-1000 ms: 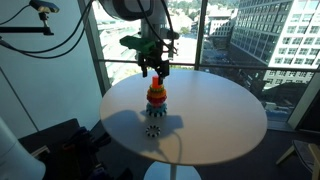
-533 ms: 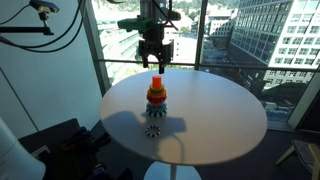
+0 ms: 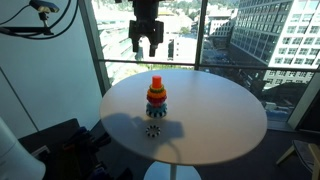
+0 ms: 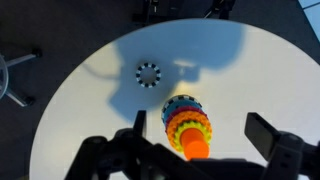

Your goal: Put the yellow ring on the orange stand

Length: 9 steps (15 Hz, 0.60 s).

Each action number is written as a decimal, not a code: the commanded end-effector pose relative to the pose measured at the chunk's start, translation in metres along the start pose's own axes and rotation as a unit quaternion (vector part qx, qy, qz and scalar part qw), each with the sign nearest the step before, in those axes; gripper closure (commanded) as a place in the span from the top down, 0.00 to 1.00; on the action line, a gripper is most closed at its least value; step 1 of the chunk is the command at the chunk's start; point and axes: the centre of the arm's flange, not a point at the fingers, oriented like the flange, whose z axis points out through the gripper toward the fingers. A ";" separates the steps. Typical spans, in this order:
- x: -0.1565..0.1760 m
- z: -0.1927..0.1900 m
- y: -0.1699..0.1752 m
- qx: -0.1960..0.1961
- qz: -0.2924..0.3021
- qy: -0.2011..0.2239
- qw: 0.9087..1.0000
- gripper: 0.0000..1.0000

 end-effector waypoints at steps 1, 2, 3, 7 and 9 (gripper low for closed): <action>-0.014 -0.034 0.004 -0.006 0.008 0.005 1.000 1.00; -0.017 -0.038 0.005 -0.006 0.009 0.009 1.000 1.00; -0.018 -0.041 0.006 -0.005 0.010 0.012 1.000 1.00; -0.016 -0.033 0.003 0.000 0.005 0.017 1.000 1.00; -0.016 -0.032 0.004 0.000 0.005 0.017 1.000 1.00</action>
